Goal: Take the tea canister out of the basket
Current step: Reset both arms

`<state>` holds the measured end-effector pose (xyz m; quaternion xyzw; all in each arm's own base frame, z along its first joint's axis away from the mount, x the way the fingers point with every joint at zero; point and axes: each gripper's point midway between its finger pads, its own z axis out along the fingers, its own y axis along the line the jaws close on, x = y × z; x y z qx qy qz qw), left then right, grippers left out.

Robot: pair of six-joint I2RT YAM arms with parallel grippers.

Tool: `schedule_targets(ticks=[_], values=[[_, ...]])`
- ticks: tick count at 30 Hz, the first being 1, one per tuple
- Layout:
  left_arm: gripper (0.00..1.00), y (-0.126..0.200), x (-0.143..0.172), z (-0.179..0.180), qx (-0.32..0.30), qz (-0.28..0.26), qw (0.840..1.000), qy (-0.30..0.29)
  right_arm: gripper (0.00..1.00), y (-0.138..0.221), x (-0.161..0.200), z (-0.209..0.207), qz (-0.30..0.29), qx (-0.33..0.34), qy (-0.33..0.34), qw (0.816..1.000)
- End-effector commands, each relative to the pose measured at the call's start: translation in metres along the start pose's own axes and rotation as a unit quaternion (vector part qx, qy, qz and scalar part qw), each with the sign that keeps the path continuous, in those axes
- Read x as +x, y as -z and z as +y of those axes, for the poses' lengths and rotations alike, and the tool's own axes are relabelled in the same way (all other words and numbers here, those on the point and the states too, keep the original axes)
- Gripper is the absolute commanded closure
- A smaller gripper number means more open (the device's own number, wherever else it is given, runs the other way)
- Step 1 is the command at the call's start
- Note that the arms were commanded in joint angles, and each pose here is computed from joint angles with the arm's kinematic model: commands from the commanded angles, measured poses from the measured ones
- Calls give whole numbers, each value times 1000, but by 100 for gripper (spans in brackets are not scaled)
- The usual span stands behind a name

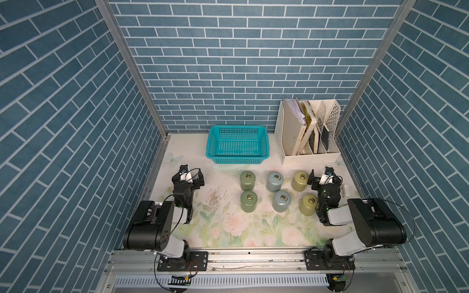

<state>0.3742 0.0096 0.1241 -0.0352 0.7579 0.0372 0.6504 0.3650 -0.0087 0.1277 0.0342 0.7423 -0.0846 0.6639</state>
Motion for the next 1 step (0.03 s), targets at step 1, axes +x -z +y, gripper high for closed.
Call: schedule_targets(ticks=[1], values=[[0, 0, -4, 0, -2, -9, 1000, -2, 0, 0, -2, 0, -7, -1, 7, 1000]])
